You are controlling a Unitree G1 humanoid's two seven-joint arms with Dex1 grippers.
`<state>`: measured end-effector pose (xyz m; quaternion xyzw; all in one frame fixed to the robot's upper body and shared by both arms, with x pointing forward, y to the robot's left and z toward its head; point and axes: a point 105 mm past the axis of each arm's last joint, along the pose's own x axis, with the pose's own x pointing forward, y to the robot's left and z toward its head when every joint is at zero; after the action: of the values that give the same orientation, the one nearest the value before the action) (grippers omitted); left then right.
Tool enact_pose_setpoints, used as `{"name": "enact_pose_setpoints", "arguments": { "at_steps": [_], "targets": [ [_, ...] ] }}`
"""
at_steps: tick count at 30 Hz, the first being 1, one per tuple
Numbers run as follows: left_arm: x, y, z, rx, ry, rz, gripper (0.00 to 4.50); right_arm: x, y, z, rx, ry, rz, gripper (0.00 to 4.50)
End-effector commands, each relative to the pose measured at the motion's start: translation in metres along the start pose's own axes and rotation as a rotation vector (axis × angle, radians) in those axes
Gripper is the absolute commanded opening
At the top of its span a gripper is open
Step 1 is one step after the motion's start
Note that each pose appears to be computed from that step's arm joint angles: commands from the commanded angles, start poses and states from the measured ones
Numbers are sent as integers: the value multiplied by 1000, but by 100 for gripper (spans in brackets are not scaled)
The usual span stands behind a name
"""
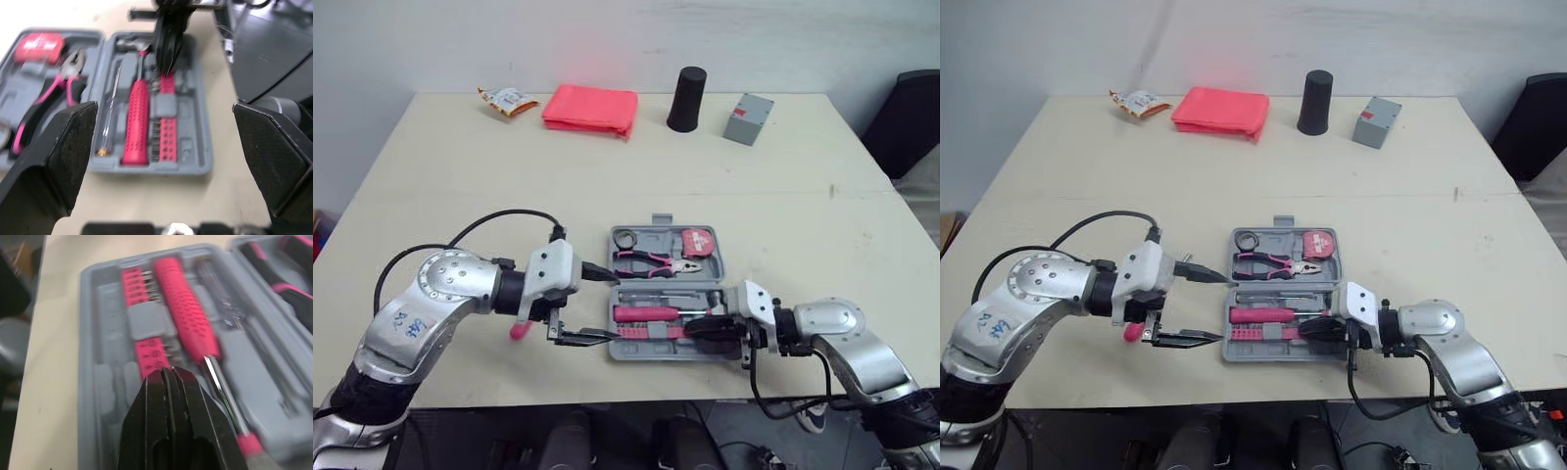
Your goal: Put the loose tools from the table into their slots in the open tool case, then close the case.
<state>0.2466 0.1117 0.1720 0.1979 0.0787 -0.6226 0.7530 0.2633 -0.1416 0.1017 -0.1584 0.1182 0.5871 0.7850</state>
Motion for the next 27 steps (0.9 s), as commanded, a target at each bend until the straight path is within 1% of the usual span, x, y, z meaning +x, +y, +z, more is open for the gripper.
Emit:
{"name": "enact_pose_setpoints", "arguments": {
  "at_steps": [1, 2, 5, 6, 9, 10, 13, 15, 17, 19, 21, 24, 27],
  "targets": [
    [-26, 4, 0, -103, -60, 156, 450, -34, -12, 34, 22, -72, -96, 69],
    [-38, 3, -7, -161, -74, 201, 450, -47, -13, 39, 35, -72, -110, 103],
    [-73, 4, -27, -298, -95, 388, 450, -83, -18, 39, 63, -6, -155, 246],
    [-83, 4, -31, -328, -97, 438, 450, -93, -21, 38, 71, 17, -173, 302],
    [-134, -7, -56, -403, -14, 623, 450, -136, -34, 33, 113, 77, -280, 446],
    [-148, -12, -62, -420, 11, 669, 450, -147, -36, 32, 122, 91, -307, 446],
    [-183, -28, -72, -479, 41, 772, 450, -175, -43, 27, 137, 124, -387, 446],
    [-217, -44, -85, -522, 93, 890, 450, -201, -52, 19, 157, 153, -491, 446],
    [-236, -54, -93, -539, 144, 962, 450, -217, -55, 10, 173, 174, -547, 446],
    [-236, -55, -95, -537, 156, 980, 450, -221, -57, 4, 174, 191, -558, 446],
    [-226, -53, -96, -517, 170, 962, 450, -218, -64, 5, 161, 178, -565, 446],
    [-200, -50, -90, -481, 161, 900, 450, -199, -67, 20, 138, 121, -506, 446],
    [-169, -46, -80, -458, 113, 844, 450, -168, -56, 42, 98, 69, -377, 446]
  ]
}}
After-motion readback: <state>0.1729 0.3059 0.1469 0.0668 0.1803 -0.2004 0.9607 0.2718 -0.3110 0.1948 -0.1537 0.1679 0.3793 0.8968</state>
